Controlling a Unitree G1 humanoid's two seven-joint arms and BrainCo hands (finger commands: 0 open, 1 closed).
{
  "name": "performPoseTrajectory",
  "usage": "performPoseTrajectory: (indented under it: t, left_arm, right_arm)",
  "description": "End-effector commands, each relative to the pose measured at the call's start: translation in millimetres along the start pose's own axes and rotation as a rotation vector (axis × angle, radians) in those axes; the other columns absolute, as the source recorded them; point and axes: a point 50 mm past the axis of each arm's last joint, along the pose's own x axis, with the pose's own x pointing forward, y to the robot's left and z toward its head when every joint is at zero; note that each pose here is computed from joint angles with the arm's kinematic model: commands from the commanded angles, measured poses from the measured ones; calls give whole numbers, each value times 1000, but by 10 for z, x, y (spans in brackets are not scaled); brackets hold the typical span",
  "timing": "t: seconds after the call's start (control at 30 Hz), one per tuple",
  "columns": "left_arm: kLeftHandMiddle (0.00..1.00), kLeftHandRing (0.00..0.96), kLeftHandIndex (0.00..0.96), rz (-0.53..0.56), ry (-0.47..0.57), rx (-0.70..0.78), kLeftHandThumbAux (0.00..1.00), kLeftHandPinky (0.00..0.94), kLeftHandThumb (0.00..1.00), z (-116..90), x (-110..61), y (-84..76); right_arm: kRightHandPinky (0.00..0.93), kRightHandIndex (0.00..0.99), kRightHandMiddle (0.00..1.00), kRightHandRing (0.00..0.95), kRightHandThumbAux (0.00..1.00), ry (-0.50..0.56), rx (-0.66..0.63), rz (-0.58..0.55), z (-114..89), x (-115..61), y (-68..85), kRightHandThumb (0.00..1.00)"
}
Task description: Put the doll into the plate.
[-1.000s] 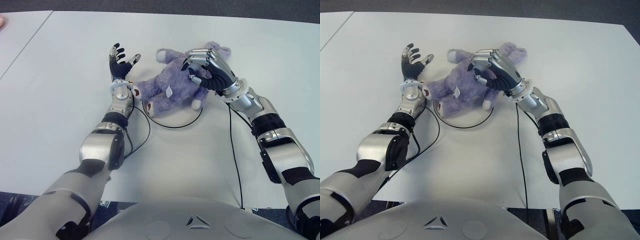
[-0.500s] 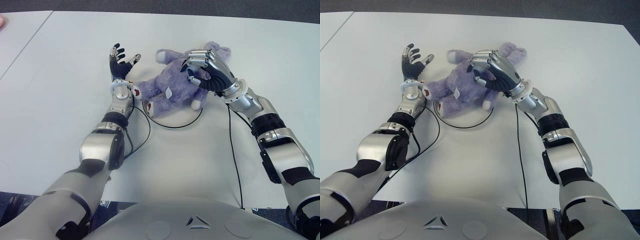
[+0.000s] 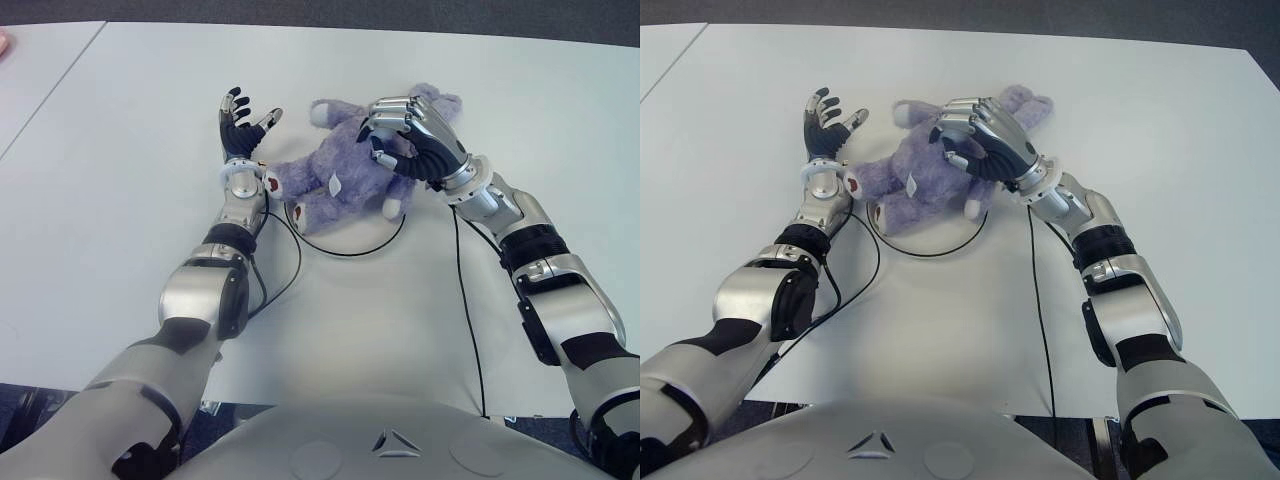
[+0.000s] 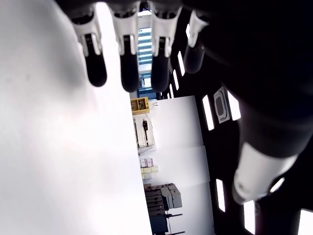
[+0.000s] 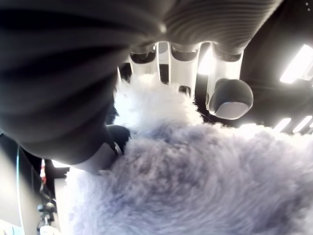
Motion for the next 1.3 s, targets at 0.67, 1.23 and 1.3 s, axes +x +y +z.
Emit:
performPoseTrajectory:
  t: [0.67,1.23,1.3]
  left_arm:
    - [194,171,144,-105,640,135,784,189,0,-1417,-1082,15]
    - [210,184,151,-81,644,93,830,199,0,-1415,-1086,14]
    - [214,187,155,-75,649,97,826,201,0,-1420,-1087,23]
  right_arm:
    - [883,439,879,882,719,-127,27,-11,191,392,-26,708]
    - [881,440,869,875,715,-169,47,-21,272,524,-21,715]
    - [881,440,869,874,715,-171,47,-18,279,538,-17,716]
